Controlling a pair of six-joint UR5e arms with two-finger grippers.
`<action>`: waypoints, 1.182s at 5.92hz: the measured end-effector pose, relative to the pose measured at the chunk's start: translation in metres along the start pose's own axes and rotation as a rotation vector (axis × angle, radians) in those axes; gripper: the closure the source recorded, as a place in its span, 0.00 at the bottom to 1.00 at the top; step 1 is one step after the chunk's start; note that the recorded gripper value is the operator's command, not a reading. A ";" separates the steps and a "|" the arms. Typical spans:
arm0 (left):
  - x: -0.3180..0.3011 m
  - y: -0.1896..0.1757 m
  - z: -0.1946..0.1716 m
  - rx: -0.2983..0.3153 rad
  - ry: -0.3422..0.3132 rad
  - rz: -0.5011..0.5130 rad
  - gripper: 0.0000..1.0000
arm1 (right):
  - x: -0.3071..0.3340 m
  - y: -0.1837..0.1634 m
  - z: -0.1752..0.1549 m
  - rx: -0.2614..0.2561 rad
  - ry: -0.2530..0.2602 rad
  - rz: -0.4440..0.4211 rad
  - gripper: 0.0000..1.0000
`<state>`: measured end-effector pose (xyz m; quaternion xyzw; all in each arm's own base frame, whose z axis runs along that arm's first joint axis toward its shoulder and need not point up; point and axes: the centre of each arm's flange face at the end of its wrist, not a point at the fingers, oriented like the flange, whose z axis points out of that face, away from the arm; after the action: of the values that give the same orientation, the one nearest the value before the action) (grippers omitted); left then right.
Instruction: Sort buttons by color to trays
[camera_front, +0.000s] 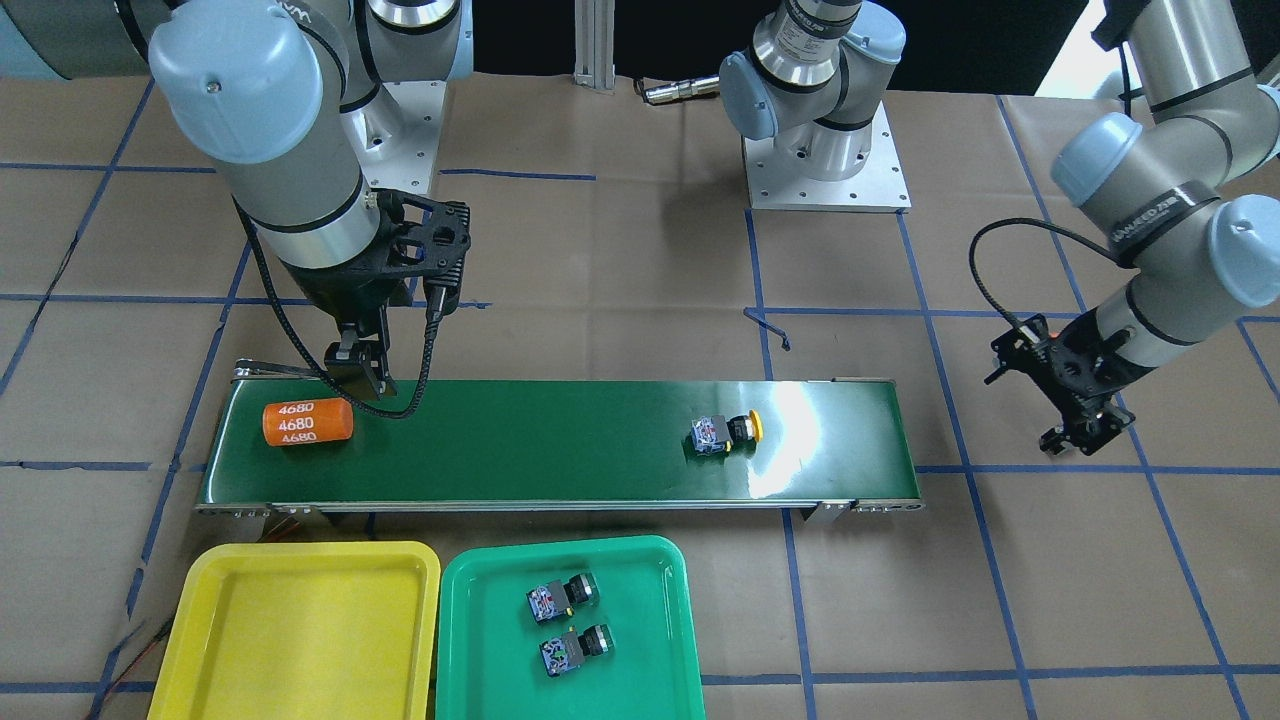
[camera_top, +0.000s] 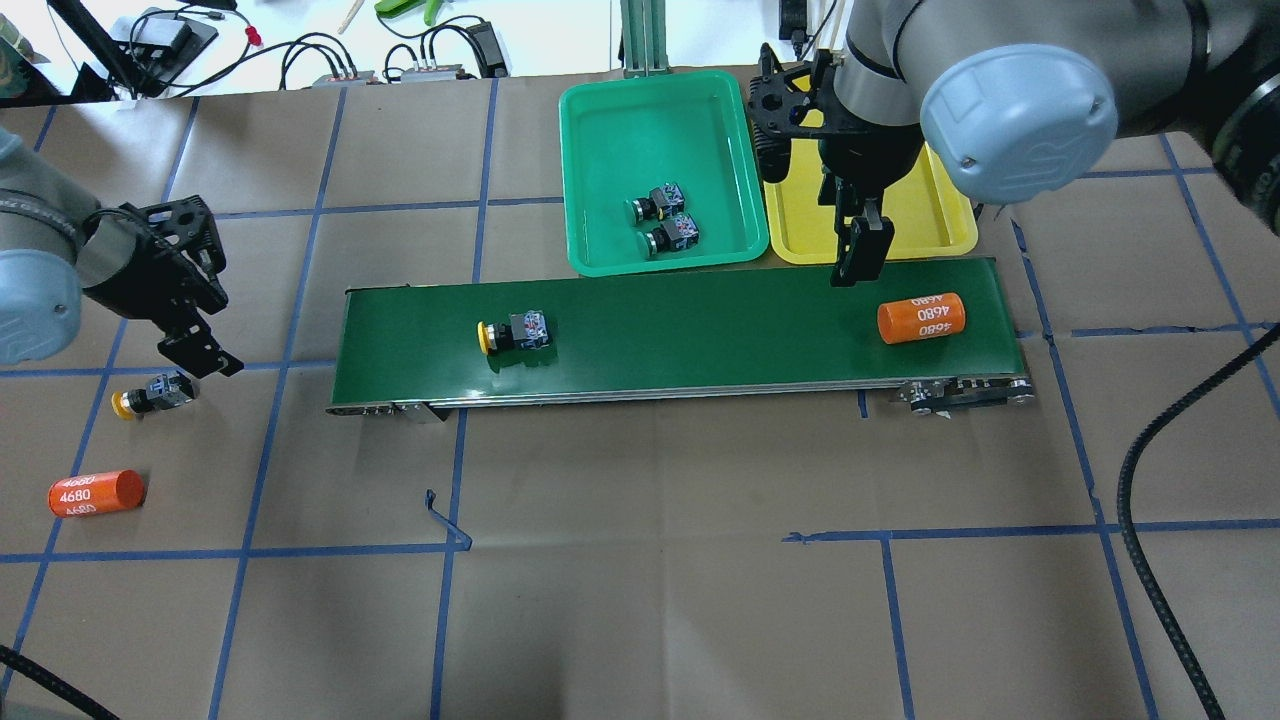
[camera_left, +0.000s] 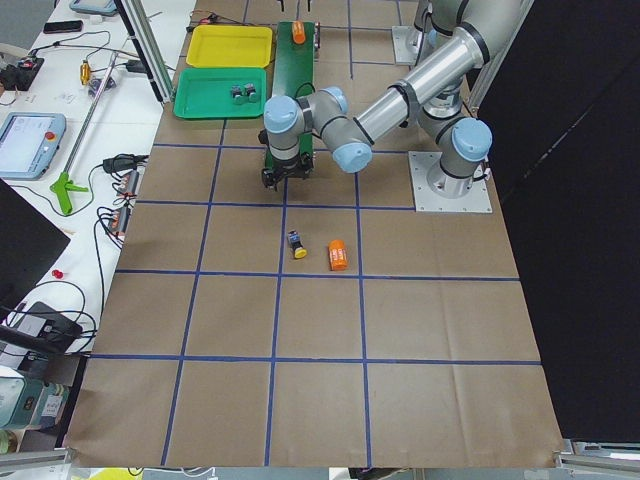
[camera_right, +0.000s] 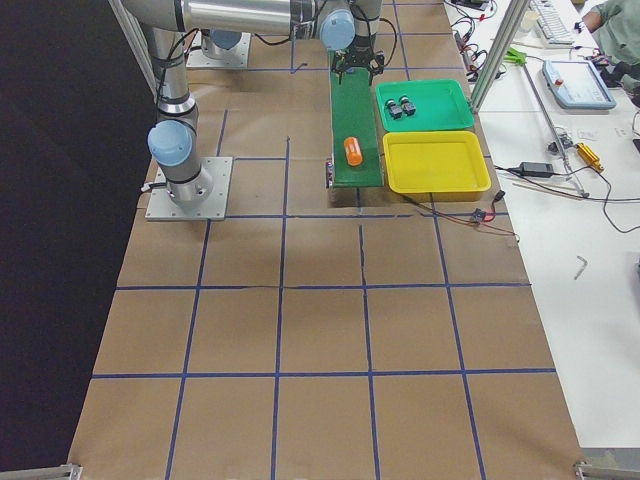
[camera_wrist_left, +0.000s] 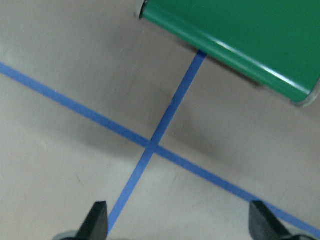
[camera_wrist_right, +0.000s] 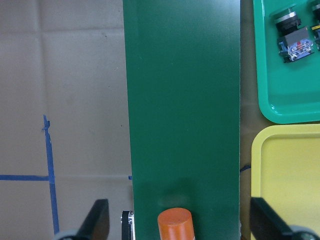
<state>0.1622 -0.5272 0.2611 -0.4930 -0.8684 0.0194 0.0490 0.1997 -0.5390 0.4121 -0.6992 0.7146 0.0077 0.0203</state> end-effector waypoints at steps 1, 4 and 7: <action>-0.020 0.042 0.017 0.006 -0.006 0.006 0.01 | 0.000 0.000 0.003 0.001 0.000 0.004 0.00; -0.045 0.077 0.057 -0.002 -0.023 0.144 0.15 | 0.000 -0.005 0.019 0.011 0.030 -0.005 0.00; -0.048 0.080 0.070 -0.002 -0.007 0.144 0.93 | 0.012 -0.041 0.062 0.102 0.101 0.019 0.00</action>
<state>0.2477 -0.5262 0.1815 -0.5543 -0.8308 0.0237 0.0442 0.2419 -0.5499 0.3507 -0.6899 0.7208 -0.0640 0.0197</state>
